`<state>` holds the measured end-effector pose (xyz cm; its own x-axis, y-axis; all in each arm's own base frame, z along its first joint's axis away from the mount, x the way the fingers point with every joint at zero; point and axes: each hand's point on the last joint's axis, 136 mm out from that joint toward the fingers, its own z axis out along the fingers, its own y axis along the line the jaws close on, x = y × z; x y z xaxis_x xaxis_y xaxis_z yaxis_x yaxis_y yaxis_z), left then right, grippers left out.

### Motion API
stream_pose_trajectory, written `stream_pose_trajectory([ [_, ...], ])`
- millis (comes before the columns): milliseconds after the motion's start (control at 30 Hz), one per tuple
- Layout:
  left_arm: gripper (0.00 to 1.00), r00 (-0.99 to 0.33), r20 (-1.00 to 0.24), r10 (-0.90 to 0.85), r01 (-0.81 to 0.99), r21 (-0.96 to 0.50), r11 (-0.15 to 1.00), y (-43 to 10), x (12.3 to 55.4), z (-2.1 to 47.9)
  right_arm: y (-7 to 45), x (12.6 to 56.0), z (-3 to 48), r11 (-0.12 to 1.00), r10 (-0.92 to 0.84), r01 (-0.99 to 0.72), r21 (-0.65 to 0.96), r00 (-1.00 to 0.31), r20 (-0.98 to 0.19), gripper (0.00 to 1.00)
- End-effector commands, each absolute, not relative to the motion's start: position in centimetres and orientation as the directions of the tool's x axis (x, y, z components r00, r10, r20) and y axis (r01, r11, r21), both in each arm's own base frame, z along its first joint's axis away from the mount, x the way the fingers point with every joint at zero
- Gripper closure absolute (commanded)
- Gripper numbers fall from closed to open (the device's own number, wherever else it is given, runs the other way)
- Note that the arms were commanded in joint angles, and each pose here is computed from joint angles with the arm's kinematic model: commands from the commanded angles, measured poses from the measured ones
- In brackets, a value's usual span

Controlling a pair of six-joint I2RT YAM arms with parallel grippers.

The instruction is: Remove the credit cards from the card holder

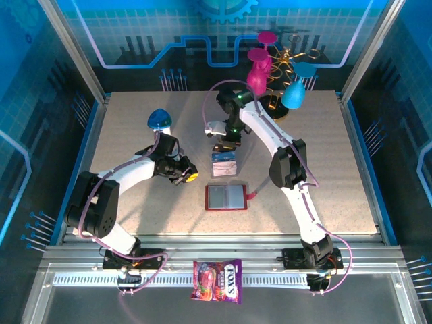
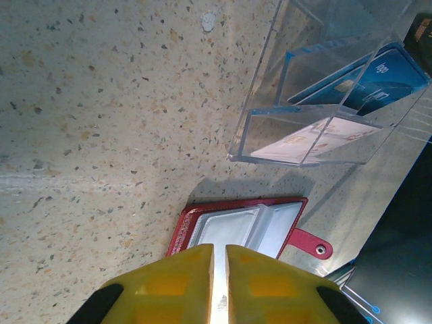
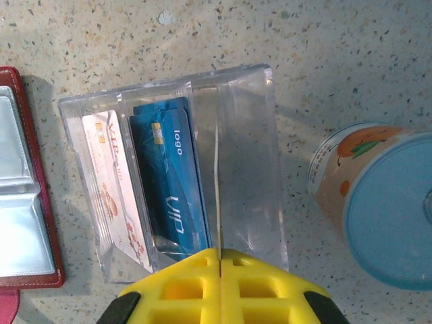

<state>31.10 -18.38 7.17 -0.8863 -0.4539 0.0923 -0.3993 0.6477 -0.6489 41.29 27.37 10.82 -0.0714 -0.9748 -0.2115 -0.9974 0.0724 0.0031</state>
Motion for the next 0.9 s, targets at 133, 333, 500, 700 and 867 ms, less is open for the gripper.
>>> stream_pose_trajectory([
  [133, 0.87, -0.877, 0.102, -0.469, -0.418, -0.644, 0.641, -18.0, 31.1, 7.1, 25.7, 40.1, 9.8, 0.079, -0.985, -0.994, 0.07, -0.089, -0.15, 1.0],
  [333, 0.86, -0.877, 0.103, -0.469, -0.418, -0.645, 0.64, -18.0, 31.0, 7.2, 26.0, 40.0, 9.3, 0.073, -0.983, -0.994, 0.083, -0.085, -0.161, 0.98],
  [500, 0.87, -0.877, 0.098, -0.47, -0.416, -0.645, 0.641, -17.9, 30.9, 7.4, 26.2, 40.9, 9.3, 0.078, -0.983, -0.996, 0.044, -0.085, -0.164, 0.78],
  [700, 0.87, -0.876, 0.102, -0.472, -0.419, -0.647, 0.637, -17.9, 30.9, 7.4, 26.0, 42.5, 10.6, 0.109, -0.979, -0.993, -0.04, -0.101, -0.179, 0.74],
  [867, 0.87, -0.878, 0.102, -0.468, -0.416, -0.648, 0.638, -18.0, 31.0, 7.4, 25.8, 42.0, 11.2, 0.117, -0.976, -0.993, -0.028, -0.11, -0.189, 0.74],
])
